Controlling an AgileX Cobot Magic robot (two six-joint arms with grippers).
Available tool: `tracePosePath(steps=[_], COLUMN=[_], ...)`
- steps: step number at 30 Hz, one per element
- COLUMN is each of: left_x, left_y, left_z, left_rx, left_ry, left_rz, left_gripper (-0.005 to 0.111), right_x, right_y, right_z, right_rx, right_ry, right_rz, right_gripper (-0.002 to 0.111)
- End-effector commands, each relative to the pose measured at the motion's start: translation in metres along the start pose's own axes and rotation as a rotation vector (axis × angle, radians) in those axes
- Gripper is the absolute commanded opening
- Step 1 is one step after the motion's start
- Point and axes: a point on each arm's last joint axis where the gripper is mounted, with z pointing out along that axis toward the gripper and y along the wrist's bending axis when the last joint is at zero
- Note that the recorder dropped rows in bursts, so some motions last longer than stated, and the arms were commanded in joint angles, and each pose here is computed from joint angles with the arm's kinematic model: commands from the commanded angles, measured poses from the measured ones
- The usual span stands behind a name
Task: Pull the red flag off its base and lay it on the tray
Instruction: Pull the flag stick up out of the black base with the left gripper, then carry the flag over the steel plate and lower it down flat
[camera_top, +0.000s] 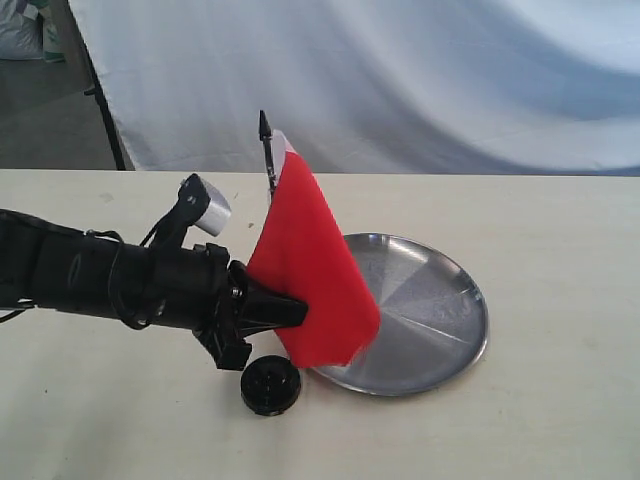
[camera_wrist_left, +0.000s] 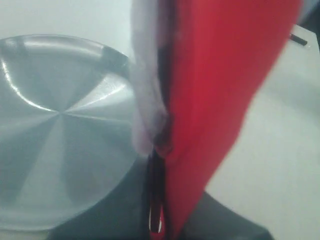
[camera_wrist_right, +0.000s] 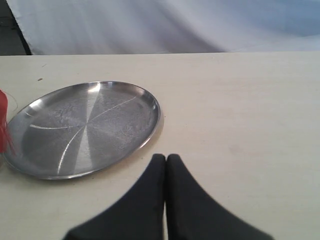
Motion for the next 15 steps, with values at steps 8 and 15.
tracePosePath(steps=[8, 15], left_x=[-0.054, -0.049], left_y=[0.017, 0.038], left_z=[0.000, 0.027], left_rx=[-0.038, -0.017], left_ry=[-0.114, -0.093], left_rz=[-0.234, -0.589], left_gripper=[0.000, 0.000], right_x=[0.001, 0.001], right_y=[0.000, 0.000], right_z=[0.000, 0.000], right_rx=[0.006, 0.006], right_ry=[-0.001, -0.001], right_rz=[-0.004, -0.004], right_gripper=[0.000, 0.000])
